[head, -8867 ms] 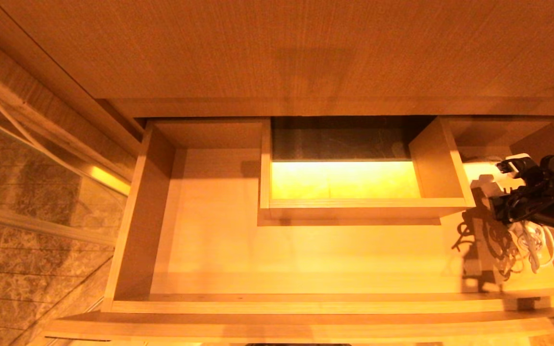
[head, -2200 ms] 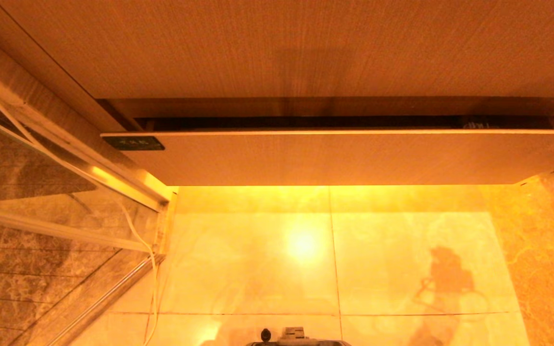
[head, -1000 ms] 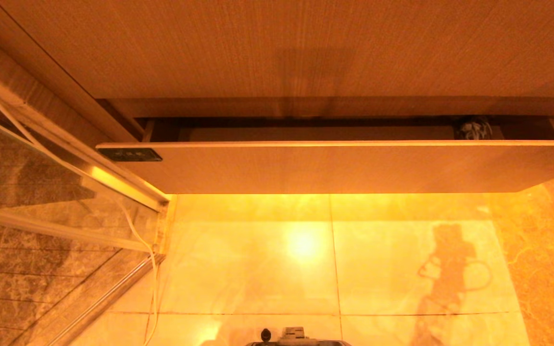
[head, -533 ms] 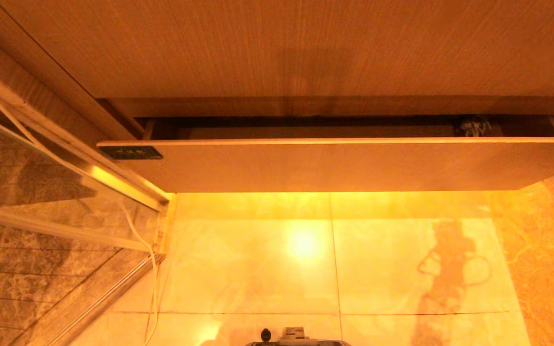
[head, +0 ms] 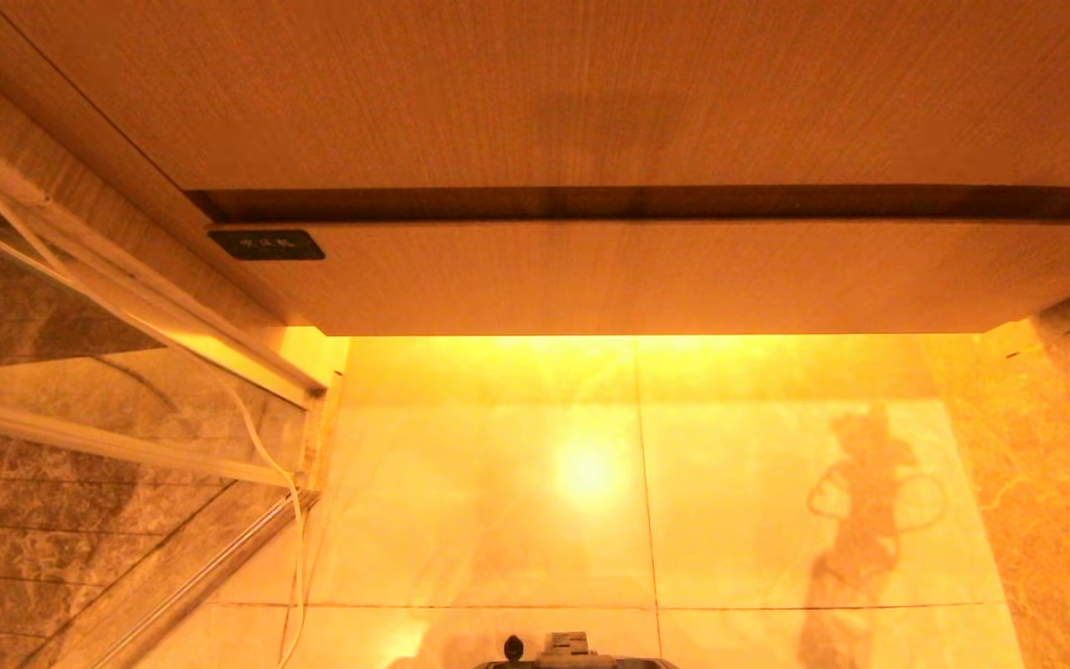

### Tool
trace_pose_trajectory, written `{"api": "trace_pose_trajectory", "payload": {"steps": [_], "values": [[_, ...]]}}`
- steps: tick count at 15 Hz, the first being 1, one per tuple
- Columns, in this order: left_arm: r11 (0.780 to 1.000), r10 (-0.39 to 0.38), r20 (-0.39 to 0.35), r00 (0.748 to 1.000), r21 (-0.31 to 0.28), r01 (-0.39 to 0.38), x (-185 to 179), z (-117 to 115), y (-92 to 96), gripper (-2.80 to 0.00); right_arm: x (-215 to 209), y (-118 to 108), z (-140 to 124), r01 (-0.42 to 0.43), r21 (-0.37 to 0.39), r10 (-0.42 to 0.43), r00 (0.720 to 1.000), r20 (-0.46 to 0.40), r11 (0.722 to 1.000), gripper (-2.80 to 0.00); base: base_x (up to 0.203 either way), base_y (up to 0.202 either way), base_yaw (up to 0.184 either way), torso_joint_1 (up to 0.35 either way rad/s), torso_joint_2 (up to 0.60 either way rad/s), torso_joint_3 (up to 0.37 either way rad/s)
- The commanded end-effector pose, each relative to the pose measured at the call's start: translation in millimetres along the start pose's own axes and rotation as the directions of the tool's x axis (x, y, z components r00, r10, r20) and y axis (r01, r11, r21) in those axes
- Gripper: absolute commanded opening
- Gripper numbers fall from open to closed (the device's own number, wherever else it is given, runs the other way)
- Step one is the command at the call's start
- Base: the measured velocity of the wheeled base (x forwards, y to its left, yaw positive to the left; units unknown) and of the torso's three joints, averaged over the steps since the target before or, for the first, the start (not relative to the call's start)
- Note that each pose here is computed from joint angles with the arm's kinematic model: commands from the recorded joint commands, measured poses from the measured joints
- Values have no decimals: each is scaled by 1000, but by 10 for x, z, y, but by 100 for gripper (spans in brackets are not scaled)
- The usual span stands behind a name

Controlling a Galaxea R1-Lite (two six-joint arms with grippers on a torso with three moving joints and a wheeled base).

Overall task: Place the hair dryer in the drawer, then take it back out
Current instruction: Close the drawer

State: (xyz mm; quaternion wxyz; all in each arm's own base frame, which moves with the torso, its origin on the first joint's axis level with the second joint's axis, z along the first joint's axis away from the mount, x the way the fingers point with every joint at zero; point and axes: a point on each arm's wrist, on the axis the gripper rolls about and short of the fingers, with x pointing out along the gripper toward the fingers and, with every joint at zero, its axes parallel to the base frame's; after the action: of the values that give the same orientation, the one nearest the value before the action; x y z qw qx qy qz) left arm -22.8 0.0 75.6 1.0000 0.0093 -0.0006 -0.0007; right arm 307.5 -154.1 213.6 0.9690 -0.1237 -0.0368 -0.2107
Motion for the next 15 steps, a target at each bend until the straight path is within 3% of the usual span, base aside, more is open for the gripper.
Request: {"api": "trace_pose_trajectory", "payload": {"steps": [1,15], "values": [[1000,0,-1,1000,0,0,1,-4,0,-280,46,2,-21,0,-1,0,1000,3,1000,-280,0,0,0,0,0,0],[1000,0,-1,1000,0,0,1,-4,0,-280,200,-5,48,7,2,-7,999,47,1000,-280,0,0,0,0,0,0]]}}
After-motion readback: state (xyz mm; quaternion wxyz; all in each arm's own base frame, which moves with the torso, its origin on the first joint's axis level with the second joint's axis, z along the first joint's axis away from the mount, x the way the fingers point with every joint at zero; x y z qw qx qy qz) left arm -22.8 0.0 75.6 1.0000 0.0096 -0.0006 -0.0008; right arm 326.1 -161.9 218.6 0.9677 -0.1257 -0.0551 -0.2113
